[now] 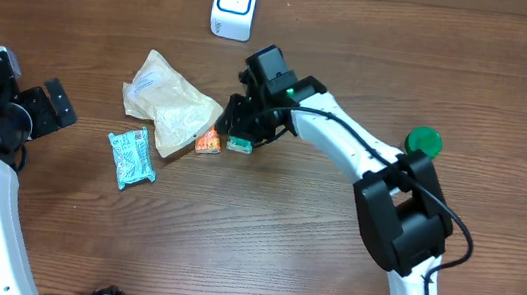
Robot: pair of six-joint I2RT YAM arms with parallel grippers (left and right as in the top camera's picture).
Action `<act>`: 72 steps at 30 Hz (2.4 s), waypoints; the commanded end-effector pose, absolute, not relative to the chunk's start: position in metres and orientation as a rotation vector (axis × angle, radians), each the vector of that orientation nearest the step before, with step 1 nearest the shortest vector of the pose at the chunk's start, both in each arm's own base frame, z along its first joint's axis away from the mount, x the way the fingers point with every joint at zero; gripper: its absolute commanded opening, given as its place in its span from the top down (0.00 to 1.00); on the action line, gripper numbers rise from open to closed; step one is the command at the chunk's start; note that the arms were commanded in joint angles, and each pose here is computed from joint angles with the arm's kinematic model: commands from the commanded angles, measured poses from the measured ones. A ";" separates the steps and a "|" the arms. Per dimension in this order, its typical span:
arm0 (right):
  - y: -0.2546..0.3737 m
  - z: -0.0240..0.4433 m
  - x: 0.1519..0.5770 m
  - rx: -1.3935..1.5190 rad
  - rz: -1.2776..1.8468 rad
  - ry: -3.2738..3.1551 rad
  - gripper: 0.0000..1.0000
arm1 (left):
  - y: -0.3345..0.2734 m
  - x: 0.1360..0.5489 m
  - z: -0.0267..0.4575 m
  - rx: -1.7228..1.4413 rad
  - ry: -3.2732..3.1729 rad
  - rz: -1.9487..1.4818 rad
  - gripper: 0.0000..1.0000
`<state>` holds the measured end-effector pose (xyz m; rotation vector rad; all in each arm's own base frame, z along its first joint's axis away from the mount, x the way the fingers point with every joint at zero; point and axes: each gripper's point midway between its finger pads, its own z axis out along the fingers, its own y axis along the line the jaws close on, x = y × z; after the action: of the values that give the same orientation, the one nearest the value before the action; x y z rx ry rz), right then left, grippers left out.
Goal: Scan the item barcode
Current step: 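Reach the right gripper to the teal tissue pack and grasp it, then lift the teal pack and carry it toward the scanner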
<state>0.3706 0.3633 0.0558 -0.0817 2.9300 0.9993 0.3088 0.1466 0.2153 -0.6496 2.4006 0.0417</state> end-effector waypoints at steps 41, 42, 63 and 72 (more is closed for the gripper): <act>0.153 0.012 0.370 0.445 0.016 3.264 0.64 | 0.147 0.311 0.221 -0.613 2.393 0.049 0.00; 0.154 0.009 0.372 0.443 0.025 3.253 0.64 | 0.147 0.311 0.221 -0.613 2.393 0.049 0.00; 0.261 0.077 0.456 -0.329 0.730 2.801 0.53 | 0.147 0.311 0.221 -0.613 2.393 0.049 0.00; 0.252 0.072 0.417 0.281 0.701 3.074 0.51 | 0.147 0.311 0.221 -0.613 2.393 0.049 0.00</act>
<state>0.4219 0.2474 0.0695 0.0996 3.0563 0.7018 0.3087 0.1465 0.2152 -0.6498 2.4010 0.0415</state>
